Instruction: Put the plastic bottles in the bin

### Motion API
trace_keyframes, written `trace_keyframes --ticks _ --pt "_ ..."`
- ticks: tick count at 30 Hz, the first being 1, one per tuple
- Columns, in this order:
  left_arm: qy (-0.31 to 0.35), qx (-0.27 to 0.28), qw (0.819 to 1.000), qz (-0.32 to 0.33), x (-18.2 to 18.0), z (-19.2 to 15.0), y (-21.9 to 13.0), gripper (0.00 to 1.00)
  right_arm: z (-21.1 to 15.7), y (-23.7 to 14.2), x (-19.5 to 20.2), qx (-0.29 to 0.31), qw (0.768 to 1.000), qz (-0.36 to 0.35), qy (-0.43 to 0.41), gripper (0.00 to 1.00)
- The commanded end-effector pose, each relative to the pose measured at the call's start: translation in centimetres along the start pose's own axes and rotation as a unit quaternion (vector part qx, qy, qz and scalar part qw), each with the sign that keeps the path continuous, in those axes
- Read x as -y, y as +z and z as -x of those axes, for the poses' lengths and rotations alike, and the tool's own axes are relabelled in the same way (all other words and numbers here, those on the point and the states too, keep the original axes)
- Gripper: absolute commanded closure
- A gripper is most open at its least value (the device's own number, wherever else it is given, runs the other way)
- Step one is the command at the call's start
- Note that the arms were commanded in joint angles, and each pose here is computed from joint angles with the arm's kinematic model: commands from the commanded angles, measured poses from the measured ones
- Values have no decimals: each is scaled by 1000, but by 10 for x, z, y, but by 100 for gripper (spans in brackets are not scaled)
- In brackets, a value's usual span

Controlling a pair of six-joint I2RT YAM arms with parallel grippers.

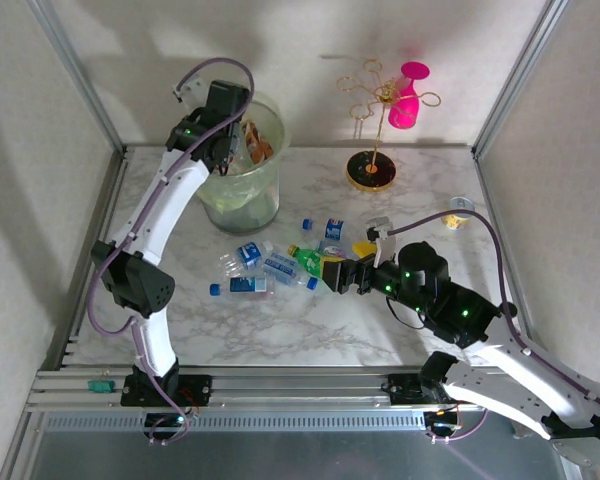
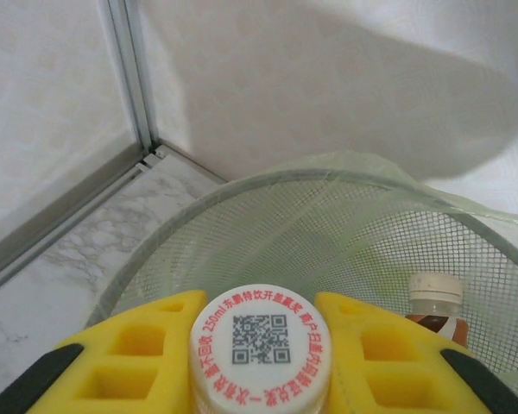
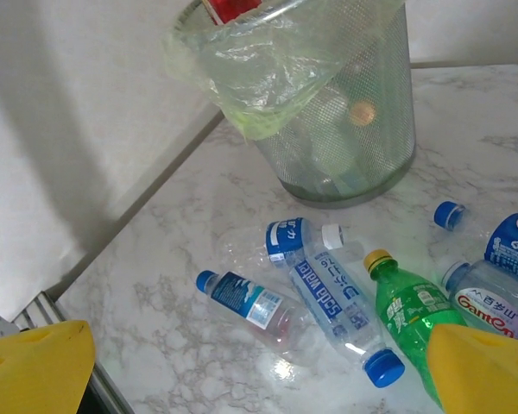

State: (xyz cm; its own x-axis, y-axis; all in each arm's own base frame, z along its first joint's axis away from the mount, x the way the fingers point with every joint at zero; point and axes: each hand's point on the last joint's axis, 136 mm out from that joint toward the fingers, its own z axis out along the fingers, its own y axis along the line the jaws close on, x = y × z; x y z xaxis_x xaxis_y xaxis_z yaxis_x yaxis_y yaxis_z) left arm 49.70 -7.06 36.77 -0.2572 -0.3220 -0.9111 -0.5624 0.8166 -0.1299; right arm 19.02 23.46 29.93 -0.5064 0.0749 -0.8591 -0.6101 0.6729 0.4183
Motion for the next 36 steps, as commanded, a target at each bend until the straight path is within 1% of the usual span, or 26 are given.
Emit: trace_keyframes --ticks 1,3,7,10,14,16,17,22,25,28,32,36 --pt "53 4 998 37 0 -18 4 98 -1 2 4 5 1000 -10 3 1" --pt "57 0 998 37 4 -23 8 91 -3 3 4 3 1000 -11 4 1" --pt "58 0 998 29 15 -25 15 65 -4 5 5 0 1000 -13 6 1" --pt "44 -8 999 7 29 -26 20 53 -3 6 6 1 1000 -16 6 1" --pt "37 -25 999 -27 49 -33 26 29 -2 7 5 0 1000 -17 6 1" --pt "33 -30 998 -32 53 -35 29 23 -2 7 5 0 1000 -17 7 1" --pt "31 -32 998 -35 54 -36 29 19 -2 6 5 0 1000 -16 7 1" --pt "22 -24 999 -41 51 -24 25 17 0 5 6 1 1000 -19 8 2" --pt "14 -31 998 -48 47 -22 28 16 1 5 5 2 1000 -20 8 1" --pt "23 -53 995 -85 55 -28 31 16 1 6 4 2 1000 -17 9 1" --pt "9 -96 985 -144 69 -38 41 14 -1 8 4 0 1000 -15 14 1" --pt "5 -95 982 -162 73 -31 37 12 -2 7 4 -1 1000 -13 19 1"
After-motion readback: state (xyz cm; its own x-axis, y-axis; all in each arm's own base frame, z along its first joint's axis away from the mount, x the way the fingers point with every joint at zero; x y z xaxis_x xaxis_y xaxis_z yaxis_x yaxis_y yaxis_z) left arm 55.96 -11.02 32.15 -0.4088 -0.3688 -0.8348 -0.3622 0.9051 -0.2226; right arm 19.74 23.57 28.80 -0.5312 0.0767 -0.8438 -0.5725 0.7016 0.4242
